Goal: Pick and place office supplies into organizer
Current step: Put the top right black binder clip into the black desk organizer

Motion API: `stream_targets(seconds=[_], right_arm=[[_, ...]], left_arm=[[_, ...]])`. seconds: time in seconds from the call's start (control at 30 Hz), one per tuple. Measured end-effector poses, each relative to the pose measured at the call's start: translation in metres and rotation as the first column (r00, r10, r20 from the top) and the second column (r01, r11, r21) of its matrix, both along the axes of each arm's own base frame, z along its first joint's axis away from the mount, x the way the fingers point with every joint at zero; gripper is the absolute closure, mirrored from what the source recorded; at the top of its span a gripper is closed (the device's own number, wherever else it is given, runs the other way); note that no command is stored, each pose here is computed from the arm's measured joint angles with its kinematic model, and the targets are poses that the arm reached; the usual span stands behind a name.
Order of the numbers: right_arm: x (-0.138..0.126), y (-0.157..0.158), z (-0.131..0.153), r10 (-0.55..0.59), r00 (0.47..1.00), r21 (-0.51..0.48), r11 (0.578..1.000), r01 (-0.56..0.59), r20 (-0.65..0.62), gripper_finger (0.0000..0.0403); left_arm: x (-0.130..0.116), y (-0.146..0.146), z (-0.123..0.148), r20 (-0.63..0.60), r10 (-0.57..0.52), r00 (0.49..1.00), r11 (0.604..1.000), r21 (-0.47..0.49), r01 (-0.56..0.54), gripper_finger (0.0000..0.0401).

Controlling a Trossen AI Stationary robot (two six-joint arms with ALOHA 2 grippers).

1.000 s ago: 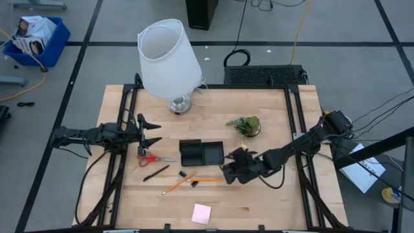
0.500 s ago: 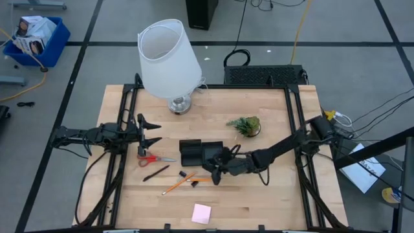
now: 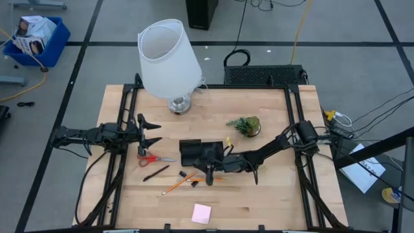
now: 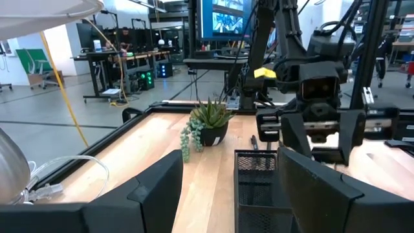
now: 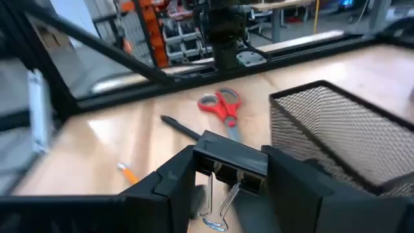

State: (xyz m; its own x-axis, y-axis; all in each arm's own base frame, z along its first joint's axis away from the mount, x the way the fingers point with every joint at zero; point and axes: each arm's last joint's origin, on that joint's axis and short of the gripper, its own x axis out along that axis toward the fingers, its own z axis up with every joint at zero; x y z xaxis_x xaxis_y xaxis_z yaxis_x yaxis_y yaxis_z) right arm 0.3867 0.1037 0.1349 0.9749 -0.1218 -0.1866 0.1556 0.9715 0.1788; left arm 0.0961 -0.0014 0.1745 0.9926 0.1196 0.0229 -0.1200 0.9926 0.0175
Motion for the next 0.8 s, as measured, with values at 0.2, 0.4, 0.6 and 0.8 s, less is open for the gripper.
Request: stream_targets(seconds=[0.2, 0.4, 0.6, 0.8], right_arm=[[0.006, -0.013, -0.003, -0.016, 1.0, -0.018, 1.0, 0.016, -0.011, 0.0241], [0.007, -0.018, -0.004, -0.029, 0.999, -0.027, 0.999, 0.028, -0.03, 0.0241], [0.007, -0.019, -0.007, -0.022, 0.997, -0.093, 0.996, 0.016, -0.067, 0.0241], [0.007, -0.024, -0.007, -0.032, 0.997, -0.106, 0.994, 0.025, -0.07, 0.0239]], left_arm=[[0.0, 0.0, 0.0, 0.0, 0.0, 1.0, 1.0, 0.0, 0.0, 0.0146], [0.0, 0.0, 0.0, -0.001, 0.0, 1.0, 1.0, 0.0, 0.0, 0.0146], [0.0, 0.0, 0.0, 0.0, 0.0, 1.0, 1.0, 0.0, 0.0, 0.0146], [0.0, 0.0, 0.0, 0.0, 0.0, 1.0, 1.0, 0.0, 0.0, 0.0146]])
